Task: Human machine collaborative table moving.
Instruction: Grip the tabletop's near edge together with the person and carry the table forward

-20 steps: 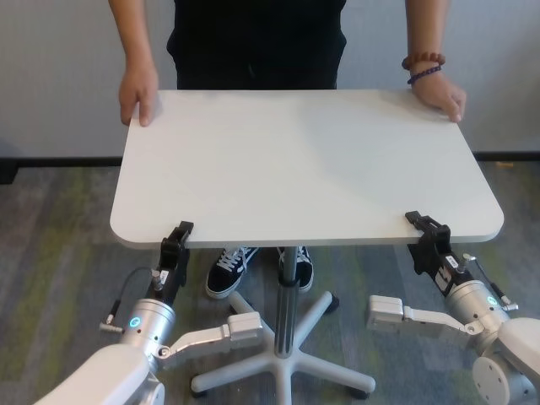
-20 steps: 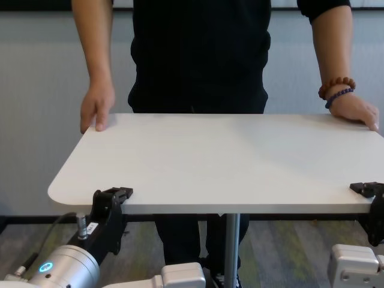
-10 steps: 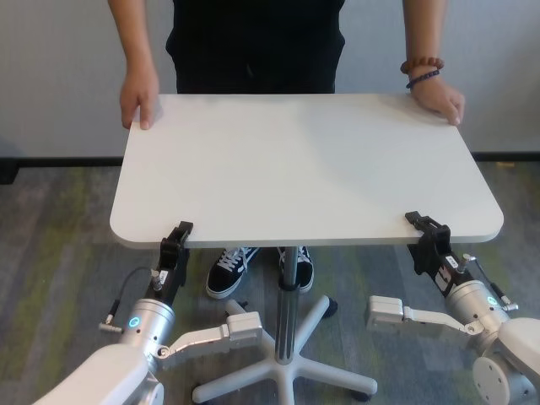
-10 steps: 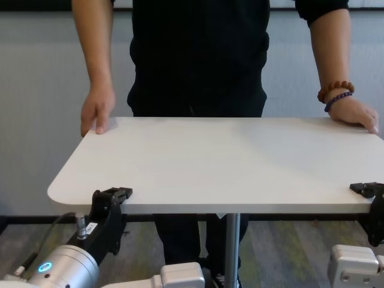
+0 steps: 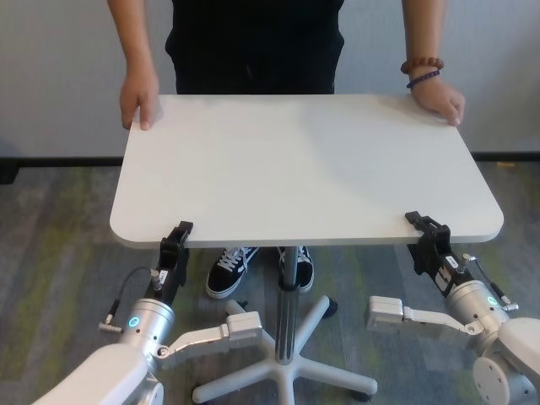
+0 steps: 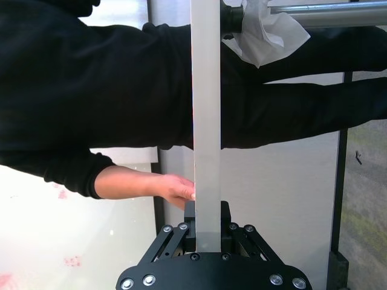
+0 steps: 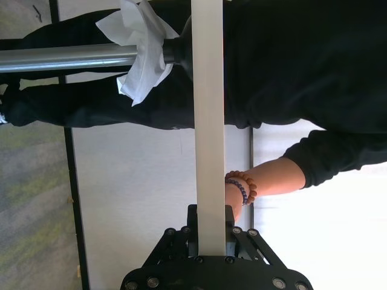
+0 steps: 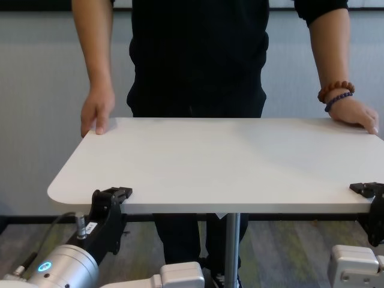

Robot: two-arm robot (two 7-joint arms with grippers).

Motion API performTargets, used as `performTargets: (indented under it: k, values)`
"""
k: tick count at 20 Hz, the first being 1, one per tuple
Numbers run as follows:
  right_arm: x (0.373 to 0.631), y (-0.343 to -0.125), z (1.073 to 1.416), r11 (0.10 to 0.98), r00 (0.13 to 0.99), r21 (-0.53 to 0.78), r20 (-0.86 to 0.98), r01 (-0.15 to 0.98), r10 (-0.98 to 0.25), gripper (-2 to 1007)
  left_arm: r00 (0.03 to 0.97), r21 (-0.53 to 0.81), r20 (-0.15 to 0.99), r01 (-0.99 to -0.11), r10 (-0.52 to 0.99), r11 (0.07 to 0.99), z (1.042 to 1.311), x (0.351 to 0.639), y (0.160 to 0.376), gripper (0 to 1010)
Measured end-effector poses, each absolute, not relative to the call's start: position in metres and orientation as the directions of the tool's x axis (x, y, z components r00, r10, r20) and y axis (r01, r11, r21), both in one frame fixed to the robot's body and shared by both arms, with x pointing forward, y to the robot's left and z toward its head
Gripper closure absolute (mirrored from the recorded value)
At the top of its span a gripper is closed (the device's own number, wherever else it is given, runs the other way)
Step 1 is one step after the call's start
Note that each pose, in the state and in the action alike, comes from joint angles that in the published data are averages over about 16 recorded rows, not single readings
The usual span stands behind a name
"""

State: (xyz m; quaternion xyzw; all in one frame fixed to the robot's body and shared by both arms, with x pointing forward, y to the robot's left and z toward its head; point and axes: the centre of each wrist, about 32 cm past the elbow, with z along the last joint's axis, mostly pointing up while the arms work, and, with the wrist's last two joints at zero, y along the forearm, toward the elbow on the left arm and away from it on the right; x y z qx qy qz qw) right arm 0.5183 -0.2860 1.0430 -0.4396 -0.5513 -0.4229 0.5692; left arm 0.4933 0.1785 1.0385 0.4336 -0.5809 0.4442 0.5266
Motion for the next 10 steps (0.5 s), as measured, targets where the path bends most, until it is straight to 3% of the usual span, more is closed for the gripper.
performTargets:
  k: [10]
  values:
    - [0.5181,-0.286,1.043,0.257,0.035,-0.035,0.999,0.966,0.004,789,-0.07,-0.06,0.997,-0.971,-0.035,0.23,1.0388,0.4934,0.1785,790]
